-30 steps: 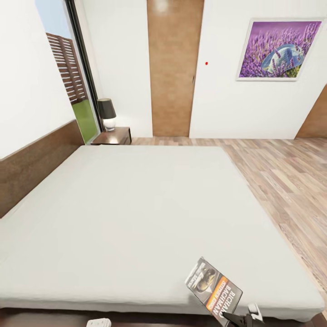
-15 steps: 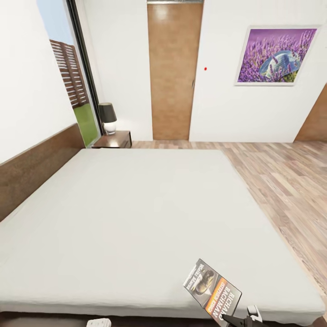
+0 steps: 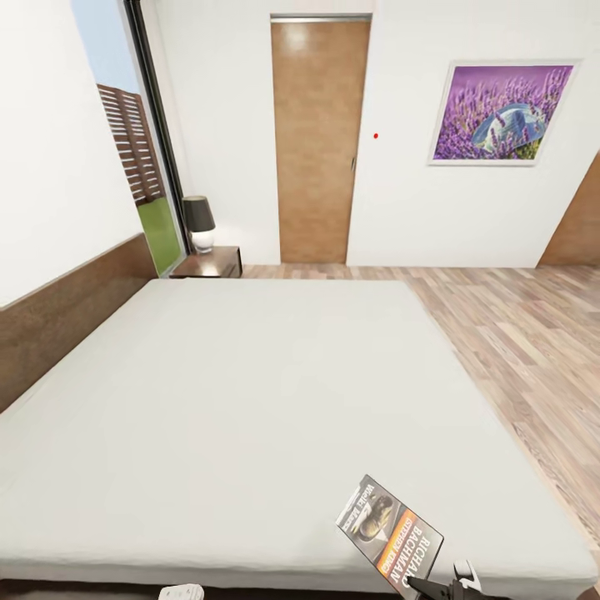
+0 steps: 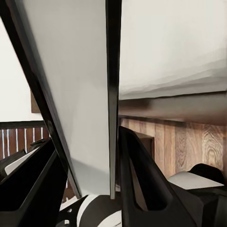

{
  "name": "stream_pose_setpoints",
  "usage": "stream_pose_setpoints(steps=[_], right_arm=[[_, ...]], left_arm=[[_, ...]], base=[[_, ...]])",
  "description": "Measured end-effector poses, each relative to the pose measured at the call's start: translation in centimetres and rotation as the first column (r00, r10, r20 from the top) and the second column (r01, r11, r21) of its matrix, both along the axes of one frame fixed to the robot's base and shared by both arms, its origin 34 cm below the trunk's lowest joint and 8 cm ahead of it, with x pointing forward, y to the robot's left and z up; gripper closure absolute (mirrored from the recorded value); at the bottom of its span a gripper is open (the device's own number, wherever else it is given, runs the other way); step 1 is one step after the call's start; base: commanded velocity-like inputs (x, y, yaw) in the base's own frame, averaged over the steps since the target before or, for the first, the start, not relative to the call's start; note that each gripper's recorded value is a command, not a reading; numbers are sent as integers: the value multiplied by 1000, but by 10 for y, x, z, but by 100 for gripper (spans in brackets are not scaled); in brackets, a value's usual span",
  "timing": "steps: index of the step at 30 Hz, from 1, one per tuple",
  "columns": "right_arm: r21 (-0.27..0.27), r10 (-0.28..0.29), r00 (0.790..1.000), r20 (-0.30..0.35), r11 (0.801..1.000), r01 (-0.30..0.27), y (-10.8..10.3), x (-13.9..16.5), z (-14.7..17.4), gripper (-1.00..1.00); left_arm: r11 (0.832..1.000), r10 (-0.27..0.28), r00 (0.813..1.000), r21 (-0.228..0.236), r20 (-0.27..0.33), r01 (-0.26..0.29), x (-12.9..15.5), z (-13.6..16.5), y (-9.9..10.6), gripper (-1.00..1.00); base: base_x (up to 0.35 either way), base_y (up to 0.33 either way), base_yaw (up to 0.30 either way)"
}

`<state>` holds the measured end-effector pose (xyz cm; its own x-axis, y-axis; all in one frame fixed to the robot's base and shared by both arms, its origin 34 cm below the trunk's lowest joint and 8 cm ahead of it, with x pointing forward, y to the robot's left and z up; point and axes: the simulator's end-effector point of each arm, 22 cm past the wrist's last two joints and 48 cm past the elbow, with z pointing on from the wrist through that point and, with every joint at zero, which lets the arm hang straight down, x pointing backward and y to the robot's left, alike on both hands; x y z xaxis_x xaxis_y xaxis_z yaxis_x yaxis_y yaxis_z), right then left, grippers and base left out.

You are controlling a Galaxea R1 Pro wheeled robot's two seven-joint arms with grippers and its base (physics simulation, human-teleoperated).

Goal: In the bedroom, move the book from the bed onto either nightstand, and place the two sandals side by side next to the bed.

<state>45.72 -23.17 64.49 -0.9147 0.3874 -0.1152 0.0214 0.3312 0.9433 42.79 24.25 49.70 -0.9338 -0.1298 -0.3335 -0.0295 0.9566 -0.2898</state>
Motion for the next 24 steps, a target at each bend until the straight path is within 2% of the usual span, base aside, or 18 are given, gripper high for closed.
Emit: stream_pose_setpoints(steps=[24], right_arm=[[0, 0, 999, 40, 1000, 0, 0, 7, 12, 100]], left_arm=[[1000, 0, 999, 0, 39, 0, 13, 11, 0, -100]], base=[[0, 0, 0]])
